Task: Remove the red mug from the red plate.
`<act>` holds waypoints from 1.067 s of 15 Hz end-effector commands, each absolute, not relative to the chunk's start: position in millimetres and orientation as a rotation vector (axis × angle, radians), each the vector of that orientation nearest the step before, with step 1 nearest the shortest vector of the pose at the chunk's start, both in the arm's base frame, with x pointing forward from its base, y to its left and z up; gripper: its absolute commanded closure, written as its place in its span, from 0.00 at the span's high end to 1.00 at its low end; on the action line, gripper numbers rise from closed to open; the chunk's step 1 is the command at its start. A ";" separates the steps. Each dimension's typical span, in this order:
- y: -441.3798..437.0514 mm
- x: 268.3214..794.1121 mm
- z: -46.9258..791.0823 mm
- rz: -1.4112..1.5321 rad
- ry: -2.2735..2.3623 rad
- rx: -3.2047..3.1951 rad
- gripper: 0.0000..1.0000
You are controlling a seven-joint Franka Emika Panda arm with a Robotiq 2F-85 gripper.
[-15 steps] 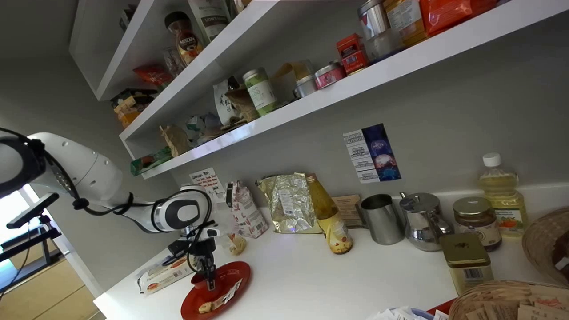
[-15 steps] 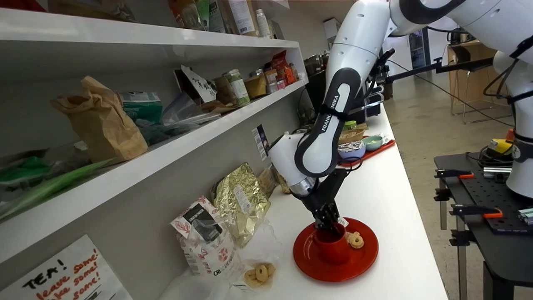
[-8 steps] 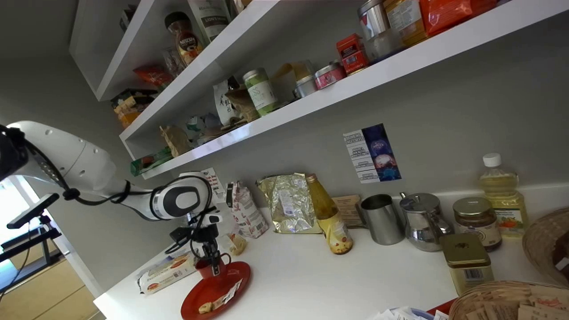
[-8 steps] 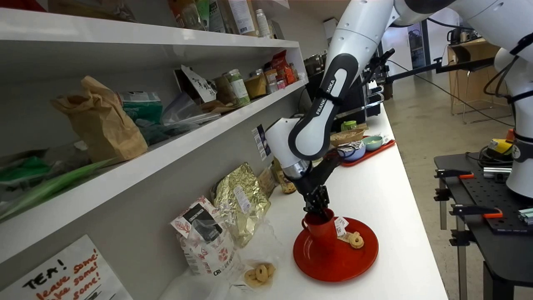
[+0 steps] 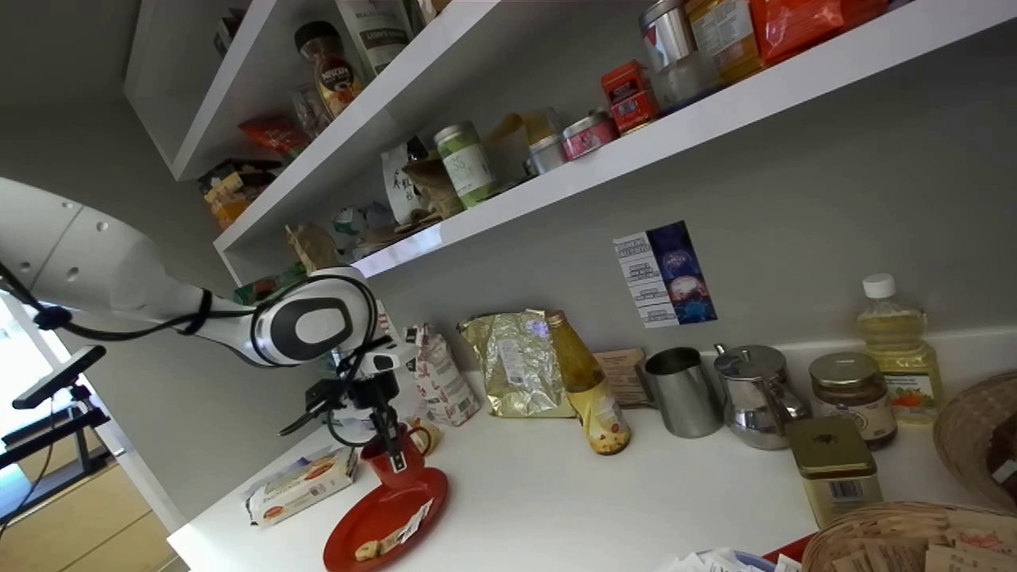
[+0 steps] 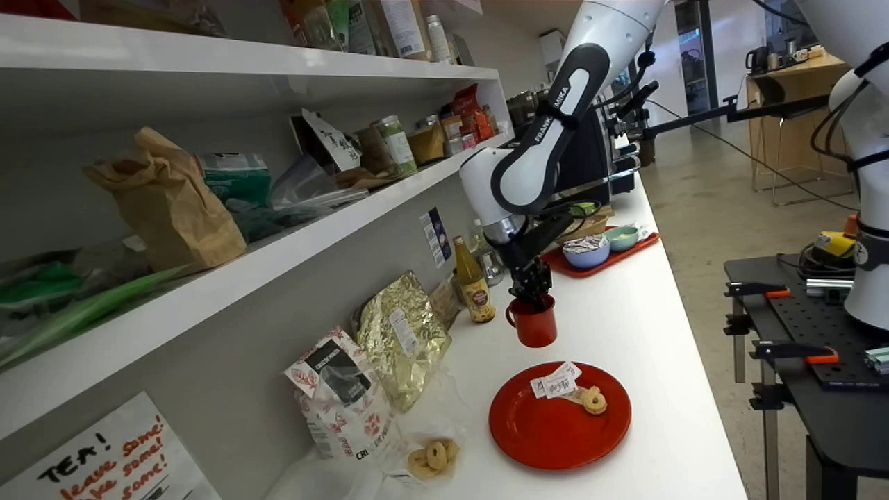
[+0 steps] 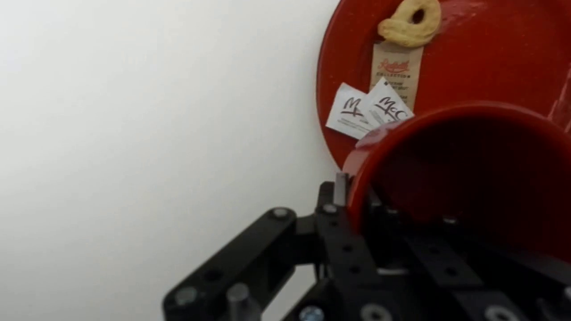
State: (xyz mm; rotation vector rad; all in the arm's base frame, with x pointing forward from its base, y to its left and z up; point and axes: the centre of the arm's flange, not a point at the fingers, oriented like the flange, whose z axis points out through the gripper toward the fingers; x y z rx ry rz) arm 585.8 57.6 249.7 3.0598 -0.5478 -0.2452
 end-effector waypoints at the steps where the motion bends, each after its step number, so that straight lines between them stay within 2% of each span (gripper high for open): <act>1: 15.1 558.7 242.5 -0.244 -0.615 3.052 0.02; 6: -24.1 542.6 214.1 -0.310 -0.691 3.027 0.02; 16: -12.6 541.2 189.3 -0.392 -0.655 3.004 0.02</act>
